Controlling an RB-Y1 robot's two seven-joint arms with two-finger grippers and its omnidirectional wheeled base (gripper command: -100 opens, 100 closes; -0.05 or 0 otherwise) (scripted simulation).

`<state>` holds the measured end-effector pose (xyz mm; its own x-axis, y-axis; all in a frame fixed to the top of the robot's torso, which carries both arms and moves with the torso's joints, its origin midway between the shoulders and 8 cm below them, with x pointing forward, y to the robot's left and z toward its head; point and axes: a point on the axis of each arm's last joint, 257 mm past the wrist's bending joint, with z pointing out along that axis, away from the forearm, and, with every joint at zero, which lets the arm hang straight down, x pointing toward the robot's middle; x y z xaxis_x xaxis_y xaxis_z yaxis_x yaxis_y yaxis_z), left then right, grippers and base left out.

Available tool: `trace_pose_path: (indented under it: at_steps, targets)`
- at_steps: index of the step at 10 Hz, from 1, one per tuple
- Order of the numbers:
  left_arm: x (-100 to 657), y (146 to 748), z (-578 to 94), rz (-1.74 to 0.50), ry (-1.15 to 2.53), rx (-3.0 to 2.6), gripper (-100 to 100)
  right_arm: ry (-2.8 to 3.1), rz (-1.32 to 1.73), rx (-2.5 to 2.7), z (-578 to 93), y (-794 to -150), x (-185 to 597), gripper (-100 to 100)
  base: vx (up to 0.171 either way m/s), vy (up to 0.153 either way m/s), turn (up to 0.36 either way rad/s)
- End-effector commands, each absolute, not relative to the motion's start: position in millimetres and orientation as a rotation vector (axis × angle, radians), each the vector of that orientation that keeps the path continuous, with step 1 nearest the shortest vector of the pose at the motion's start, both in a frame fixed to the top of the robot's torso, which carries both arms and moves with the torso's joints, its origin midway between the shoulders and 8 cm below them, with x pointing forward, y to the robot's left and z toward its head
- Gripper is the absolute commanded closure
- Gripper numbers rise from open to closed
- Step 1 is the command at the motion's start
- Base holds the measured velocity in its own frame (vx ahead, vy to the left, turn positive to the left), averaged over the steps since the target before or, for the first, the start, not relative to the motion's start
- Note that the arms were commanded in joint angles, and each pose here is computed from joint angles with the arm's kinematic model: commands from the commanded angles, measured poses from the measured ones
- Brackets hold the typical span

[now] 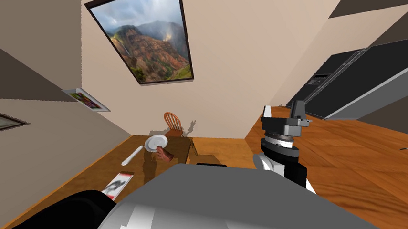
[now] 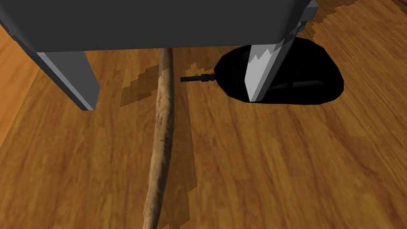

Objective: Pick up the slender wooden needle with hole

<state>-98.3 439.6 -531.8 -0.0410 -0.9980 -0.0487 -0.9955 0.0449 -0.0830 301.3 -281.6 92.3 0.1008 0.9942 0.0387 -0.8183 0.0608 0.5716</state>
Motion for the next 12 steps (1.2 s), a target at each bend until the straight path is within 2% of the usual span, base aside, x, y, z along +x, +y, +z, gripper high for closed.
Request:
trace_pose_path:
  at_steps: [1, 4, 5, 9, 10, 11, 12]
  targets:
    - [-99, 434, -541, -0.04, 2.197, -2.113, -100, 0.417, 1.432, 0.522, 92, -282, 301, 0, -0.012, 0.033, -0.03]
    - [-98, 429, -548, -0.043, 2.194, -2.116, -100, 0.417, 1.432, 0.522, 92, -282, 301, 0, -0.011, 0.031, -0.019]
    - [-97, 428, -549, -0.044, 2.195, -2.116, 100, 0.417, 1.432, 0.522, 92, -282, 301, 0, 0.0, 0.0, 0.0]
    - [-99, 429, -549, -0.04, 2.196, -2.119, 100, 0.417, 1.432, 0.522, 92, -282, 301, 0, 0.0, 0.0, 0.0]
    - [-99, 429, -549, -0.04, 2.196, -2.119, 0, 0.417, 1.432, 0.522, 92, -282, 301, 0, 0.0, 0.0, 0.0]
    - [-99, 436, -539, -0.04, 2.198, -2.112, 100, 0.417, 1.432, 0.522, 92, -282, 301, 0, 0.016, -0.026, 0.032]
    - [-99, 437, -536, -0.04, 2.2, -2.111, 100, 0.417, 1.432, 0.522, 92, -282, 301, 0, 0.021, -0.038, 0.027]
